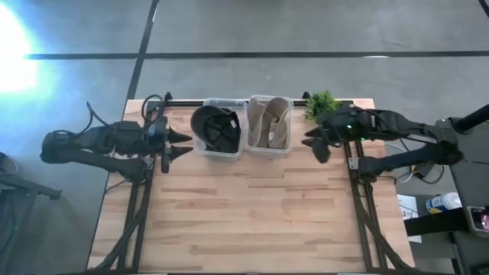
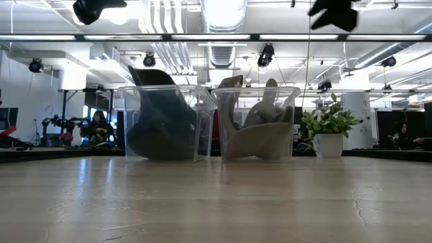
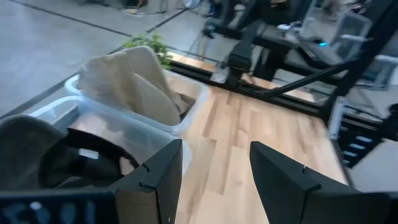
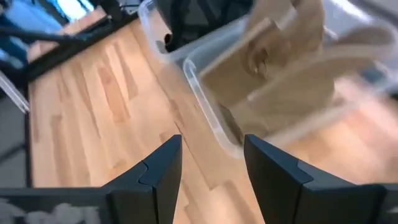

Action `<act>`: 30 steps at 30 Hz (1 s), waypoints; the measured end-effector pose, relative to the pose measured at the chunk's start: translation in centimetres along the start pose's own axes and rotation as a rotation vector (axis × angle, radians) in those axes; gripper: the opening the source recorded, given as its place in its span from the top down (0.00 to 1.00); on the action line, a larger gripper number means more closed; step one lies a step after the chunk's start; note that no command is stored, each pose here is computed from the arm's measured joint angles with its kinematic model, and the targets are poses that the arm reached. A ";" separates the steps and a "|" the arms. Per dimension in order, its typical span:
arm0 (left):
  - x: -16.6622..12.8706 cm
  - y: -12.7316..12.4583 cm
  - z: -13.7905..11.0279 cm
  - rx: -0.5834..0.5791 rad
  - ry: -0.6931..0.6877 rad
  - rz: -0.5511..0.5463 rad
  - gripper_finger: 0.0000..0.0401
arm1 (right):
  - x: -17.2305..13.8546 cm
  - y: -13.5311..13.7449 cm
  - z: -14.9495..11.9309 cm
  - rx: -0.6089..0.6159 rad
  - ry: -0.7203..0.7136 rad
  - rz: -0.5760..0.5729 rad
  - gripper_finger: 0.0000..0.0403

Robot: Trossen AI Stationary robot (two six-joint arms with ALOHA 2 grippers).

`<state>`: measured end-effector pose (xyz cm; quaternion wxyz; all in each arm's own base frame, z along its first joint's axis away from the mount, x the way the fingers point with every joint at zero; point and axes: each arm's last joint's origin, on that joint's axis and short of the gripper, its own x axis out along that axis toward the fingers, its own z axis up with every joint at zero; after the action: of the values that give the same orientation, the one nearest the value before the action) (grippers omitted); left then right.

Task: Pick & Place hat
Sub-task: Return To Home Position

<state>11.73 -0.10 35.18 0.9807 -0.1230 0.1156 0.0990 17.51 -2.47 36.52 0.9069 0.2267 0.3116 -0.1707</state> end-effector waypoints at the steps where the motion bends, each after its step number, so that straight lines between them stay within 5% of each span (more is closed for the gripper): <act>1: -0.2 0.1 -0.1 -0.003 -0.004 -0.014 0.55 | -0.4 -0.4 -0.7 0.033 -0.006 0.005 0.59; 8: -1.0 0.8 -0.5 -0.129 -0.052 0.126 0.55 | -1.6 -2.1 -4.8 0.103 -0.086 0.075 0.57; 16: 0.1 0.5 -2.8 -0.020 -0.046 -0.145 0.55 | 1.0 -3.5 -8.1 0.094 -0.337 0.214 0.57; 30: 1.0 2.3 -9.8 -0.229 -0.092 -0.183 0.55 | 2.9 -5.1 -12.1 0.076 -0.566 0.492 0.55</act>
<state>10.15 -0.32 25.17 0.9695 -0.2392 0.0469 0.0275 11.47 -0.93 24.57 0.9619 0.2721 -0.0217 -0.0152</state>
